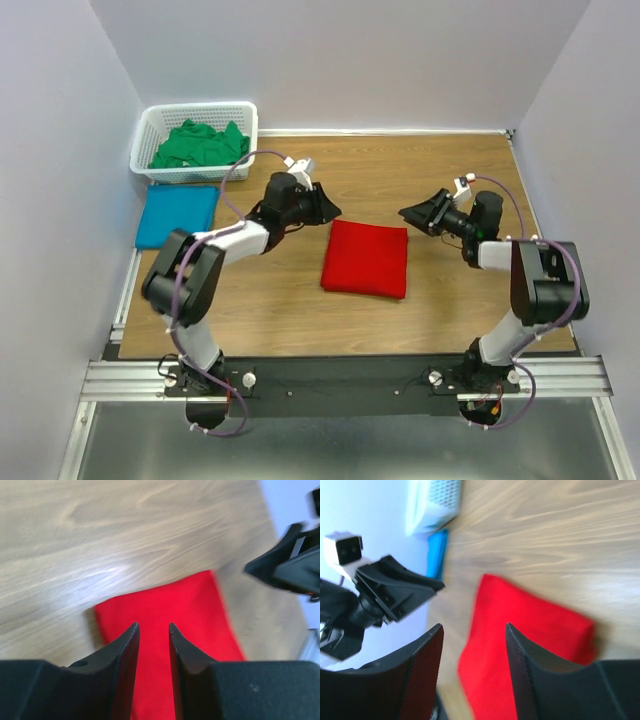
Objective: Fold and stack the t-shirts
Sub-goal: Fold the tshirt
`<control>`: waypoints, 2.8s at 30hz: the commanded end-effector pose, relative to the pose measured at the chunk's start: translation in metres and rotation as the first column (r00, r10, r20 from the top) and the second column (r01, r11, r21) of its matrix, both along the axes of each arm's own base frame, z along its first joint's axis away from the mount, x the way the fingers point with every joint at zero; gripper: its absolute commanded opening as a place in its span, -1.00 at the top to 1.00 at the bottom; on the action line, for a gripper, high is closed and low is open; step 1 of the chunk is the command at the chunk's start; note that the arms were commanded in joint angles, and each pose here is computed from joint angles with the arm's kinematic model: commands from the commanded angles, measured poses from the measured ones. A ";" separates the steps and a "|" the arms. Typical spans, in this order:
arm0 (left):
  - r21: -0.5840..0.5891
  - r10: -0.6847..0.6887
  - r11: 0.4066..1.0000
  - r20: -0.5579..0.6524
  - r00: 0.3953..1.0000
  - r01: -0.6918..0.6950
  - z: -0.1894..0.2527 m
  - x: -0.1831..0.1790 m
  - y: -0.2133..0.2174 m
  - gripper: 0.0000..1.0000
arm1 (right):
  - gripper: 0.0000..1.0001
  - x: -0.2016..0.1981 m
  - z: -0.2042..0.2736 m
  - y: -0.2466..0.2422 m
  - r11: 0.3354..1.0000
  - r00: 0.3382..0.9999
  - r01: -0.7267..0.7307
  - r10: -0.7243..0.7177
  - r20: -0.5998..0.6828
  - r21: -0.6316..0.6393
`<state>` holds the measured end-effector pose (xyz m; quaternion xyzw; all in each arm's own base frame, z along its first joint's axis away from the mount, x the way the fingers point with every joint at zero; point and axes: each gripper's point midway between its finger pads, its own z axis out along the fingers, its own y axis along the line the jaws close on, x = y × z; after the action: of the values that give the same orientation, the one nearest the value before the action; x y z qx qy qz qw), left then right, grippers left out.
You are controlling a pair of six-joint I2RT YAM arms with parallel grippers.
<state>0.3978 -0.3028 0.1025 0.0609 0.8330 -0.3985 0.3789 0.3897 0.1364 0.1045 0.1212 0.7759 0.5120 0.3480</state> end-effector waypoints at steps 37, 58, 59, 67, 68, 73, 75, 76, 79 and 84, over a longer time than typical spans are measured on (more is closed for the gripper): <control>-0.179 0.126 0.955 -0.477 0.870 -0.237 -0.045 -0.160 0.030 0.66 | -0.06 -0.165 -0.076 0.005 0.994 0.882 -0.110 0.090 -0.462 -0.017; 0.211 0.550 0.794 0.150 0.821 -0.570 0.091 -0.062 0.195 -0.40 | -0.07 -0.109 0.003 0.087 0.839 0.968 -0.244 0.176 -0.180 -0.486; 0.236 0.556 0.781 0.159 0.816 -0.579 0.092 -0.059 0.205 -0.44 | -0.06 -0.111 0.000 0.092 0.820 0.966 -0.251 0.180 -0.185 -0.515; 0.330 0.656 0.620 0.281 0.701 -0.712 0.093 -0.056 0.278 -0.51 | -0.01 -0.143 -0.029 0.157 0.560 0.941 -0.333 0.246 -0.232 -0.758; 0.329 0.665 0.608 0.286 0.690 -0.723 0.090 -0.058 0.280 -0.51 | 0.00 -0.145 -0.032 0.162 0.533 0.939 -0.336 0.248 -0.236 -0.776; 0.353 0.668 0.594 0.286 0.687 -0.723 0.078 -0.062 0.285 -0.51 | 0.03 -0.153 -0.045 0.185 0.379 0.930 -0.344 0.260 -0.258 -0.859; 0.355 0.664 0.597 0.285 0.692 -0.719 0.077 -0.059 0.283 -0.51 | 0.04 -0.154 -0.050 0.193 0.336 0.931 -0.337 0.258 -0.258 -0.879; 0.352 0.657 0.607 0.282 0.699 -0.713 0.077 -0.059 0.282 -0.51 | 0.07 -0.156 -0.052 0.196 0.333 0.931 -0.339 0.255 -0.262 -0.880; 0.354 0.650 0.615 0.278 0.707 -0.704 0.076 -0.057 0.280 -0.51 | 0.13 -0.153 -0.047 0.197 0.352 0.942 -0.315 0.232 -0.244 -0.882; 0.342 0.645 0.623 0.284 0.710 -0.703 0.079 -0.058 0.278 -0.51 | -0.10 -0.147 -0.023 0.203 0.501 0.930 -0.340 0.306 -0.205 -0.796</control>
<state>0.3355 -0.0279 0.1697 -0.1495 0.8438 -0.0333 0.5144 0.2310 0.3417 0.0552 -0.2120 0.9470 0.0954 0.2217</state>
